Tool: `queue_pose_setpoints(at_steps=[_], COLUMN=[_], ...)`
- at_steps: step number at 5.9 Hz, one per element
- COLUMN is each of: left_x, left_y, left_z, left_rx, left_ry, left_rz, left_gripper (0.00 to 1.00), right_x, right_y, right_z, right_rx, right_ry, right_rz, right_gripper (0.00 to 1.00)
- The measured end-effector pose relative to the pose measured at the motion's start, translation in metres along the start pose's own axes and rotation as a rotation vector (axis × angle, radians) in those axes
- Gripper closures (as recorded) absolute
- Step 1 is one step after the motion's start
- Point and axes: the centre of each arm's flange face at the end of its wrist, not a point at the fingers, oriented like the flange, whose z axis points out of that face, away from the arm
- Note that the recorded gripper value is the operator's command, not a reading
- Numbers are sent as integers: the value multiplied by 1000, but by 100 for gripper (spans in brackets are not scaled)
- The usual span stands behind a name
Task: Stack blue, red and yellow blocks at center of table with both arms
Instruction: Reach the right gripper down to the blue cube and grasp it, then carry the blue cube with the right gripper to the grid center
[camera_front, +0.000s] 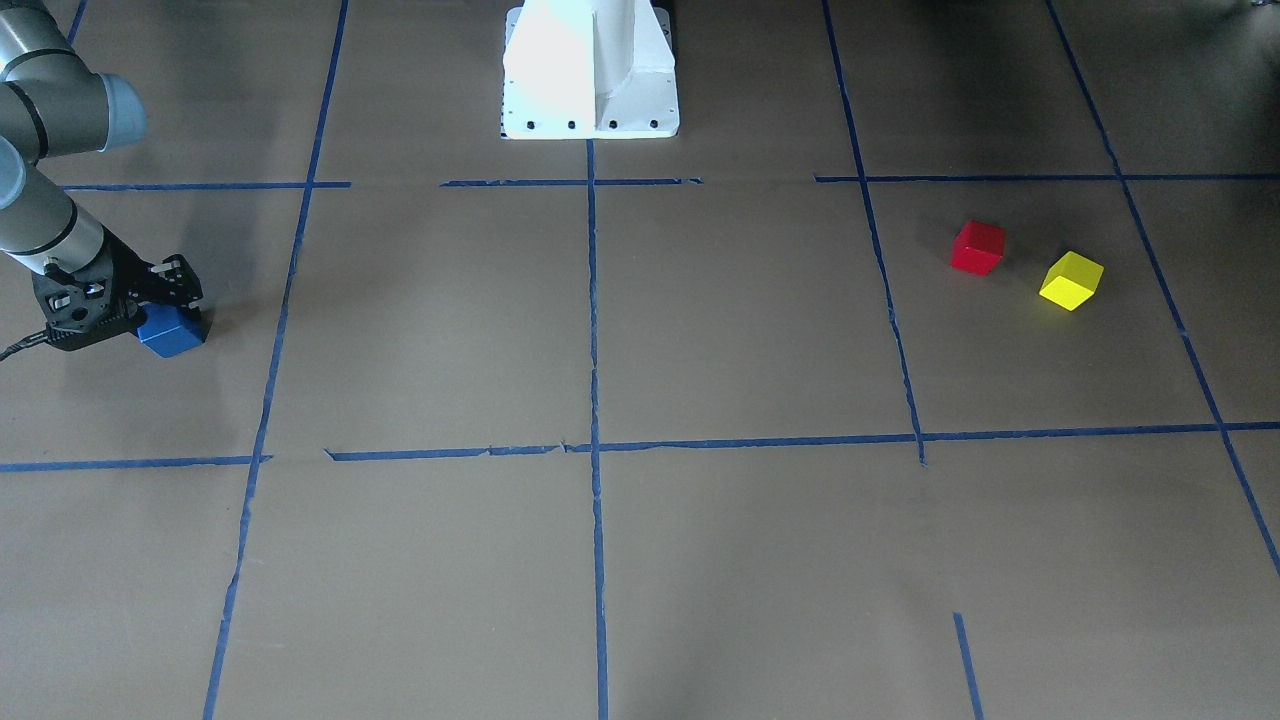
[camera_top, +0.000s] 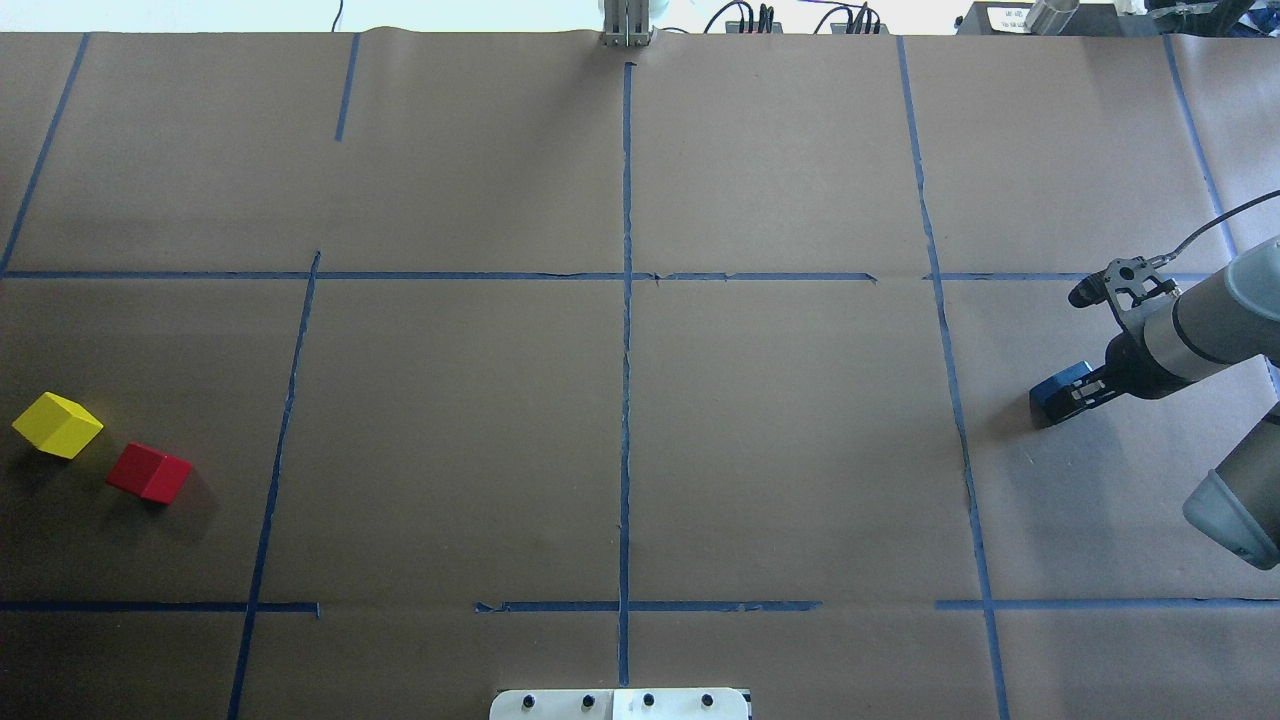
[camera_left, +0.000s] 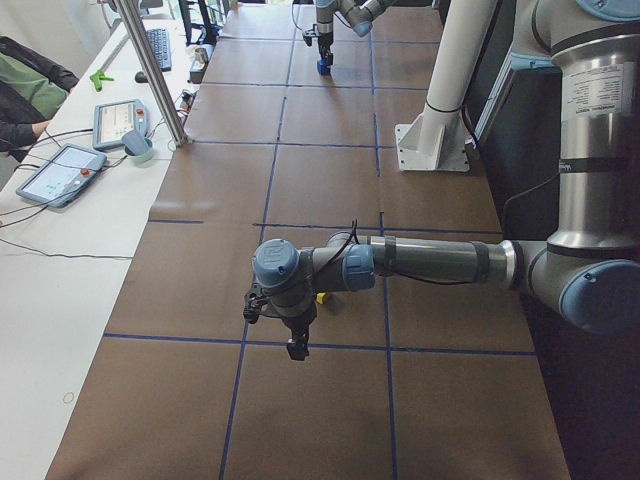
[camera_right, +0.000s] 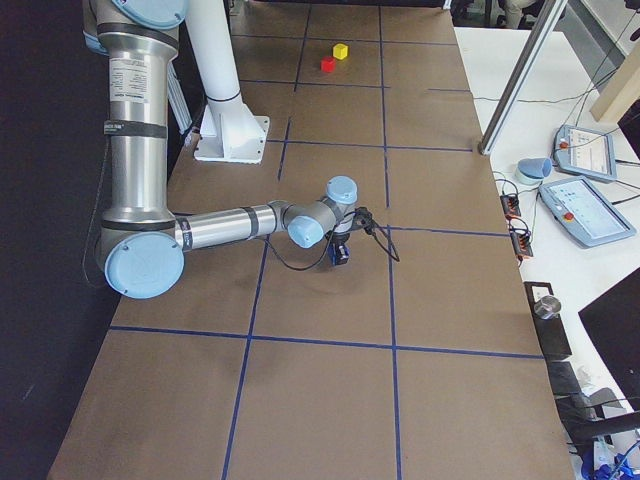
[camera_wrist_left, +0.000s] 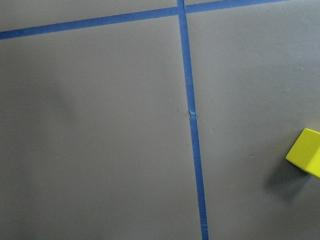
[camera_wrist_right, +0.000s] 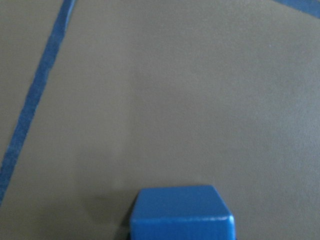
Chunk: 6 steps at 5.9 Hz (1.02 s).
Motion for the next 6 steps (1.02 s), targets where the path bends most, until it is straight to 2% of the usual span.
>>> queue_pose_setpoints(at_steps=[1, 2, 3, 4, 6], left_x=[0, 0, 1, 2, 4], left_y=[0, 0, 0, -1, -1], left_z=[0, 0, -1, -2, -4], left_rx=[0, 1, 3, 5, 9], left_ry=[0, 0, -1, -1, -2], left_rz=[0, 2, 3, 5, 8], left_gripper=[0, 0, 0, 0, 0], right_x=[-7, -25, -60, -116, -247], right_y=[-3, -13, -40, -82, -148], right_z=[-7, -23, -40, -57, -75], right_rx=[12, 41, 73, 82, 73], right_ry=[-8, -29, -63, -88, -80], right_rz=[1, 47, 143, 229, 342], right_gripper=[100, 100, 100, 100, 100])
